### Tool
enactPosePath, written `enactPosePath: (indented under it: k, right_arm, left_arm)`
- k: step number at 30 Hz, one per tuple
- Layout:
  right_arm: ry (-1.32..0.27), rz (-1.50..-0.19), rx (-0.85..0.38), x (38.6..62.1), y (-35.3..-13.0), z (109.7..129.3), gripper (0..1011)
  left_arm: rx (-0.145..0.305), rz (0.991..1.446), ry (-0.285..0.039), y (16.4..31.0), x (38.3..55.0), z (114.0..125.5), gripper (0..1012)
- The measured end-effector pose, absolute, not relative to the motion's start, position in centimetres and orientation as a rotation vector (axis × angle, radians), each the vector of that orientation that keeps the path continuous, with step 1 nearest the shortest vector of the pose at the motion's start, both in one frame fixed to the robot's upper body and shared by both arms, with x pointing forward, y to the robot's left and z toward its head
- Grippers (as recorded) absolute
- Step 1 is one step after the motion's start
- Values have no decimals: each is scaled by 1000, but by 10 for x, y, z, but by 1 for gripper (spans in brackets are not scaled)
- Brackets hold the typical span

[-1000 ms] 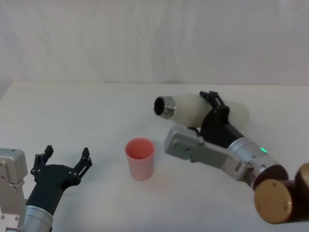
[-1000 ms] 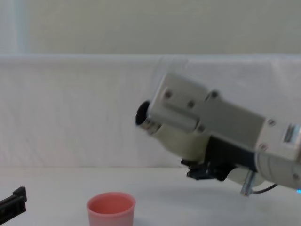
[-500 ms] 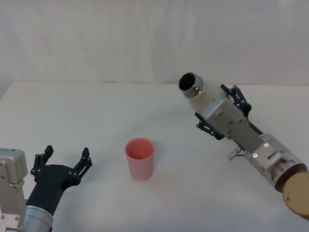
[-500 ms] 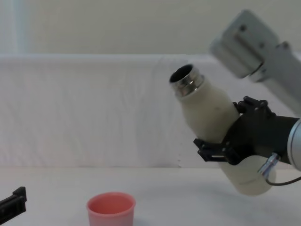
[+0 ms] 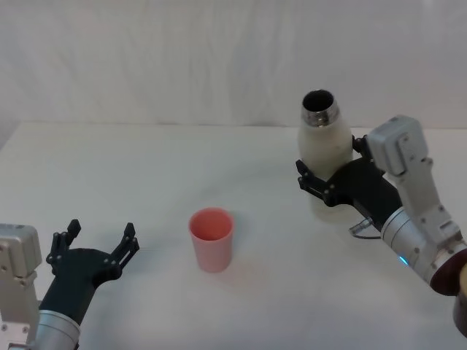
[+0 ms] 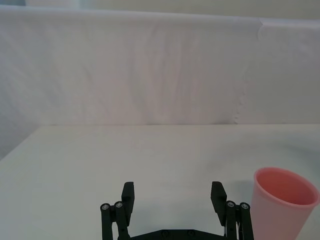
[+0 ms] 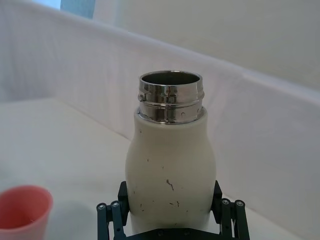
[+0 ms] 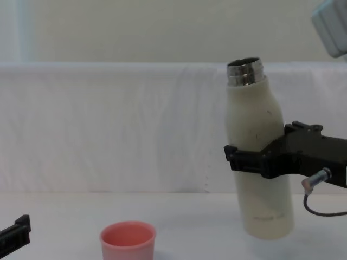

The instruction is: Grasp the thermos with one hand and pour water into the cup lid.

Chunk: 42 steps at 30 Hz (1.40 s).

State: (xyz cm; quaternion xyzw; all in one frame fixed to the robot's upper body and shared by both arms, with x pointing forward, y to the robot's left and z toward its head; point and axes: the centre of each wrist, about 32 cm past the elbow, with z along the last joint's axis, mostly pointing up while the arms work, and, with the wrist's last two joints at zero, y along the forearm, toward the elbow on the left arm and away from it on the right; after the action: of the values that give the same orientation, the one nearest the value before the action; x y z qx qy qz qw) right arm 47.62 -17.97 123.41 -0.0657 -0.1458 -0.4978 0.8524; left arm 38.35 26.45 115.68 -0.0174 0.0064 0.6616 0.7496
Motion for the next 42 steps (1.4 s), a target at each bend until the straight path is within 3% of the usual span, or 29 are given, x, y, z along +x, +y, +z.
enactPosePath:
  k: [17, 34, 42]
  right_arm:
    - [-51, -991, -3, 492, -182, 1223, 957]
    - [56, -891, 54, 507, -179, 1226, 957]
    - [45, -864, 21, 509, -178, 1226, 957]
  left_arm:
    - [-38, 1446, 14, 265, 384, 1157, 1001]
    - [-38, 1446, 14, 265, 384, 1157, 1001]
    - [-38, 1446, 14, 265, 384, 1157, 1001]
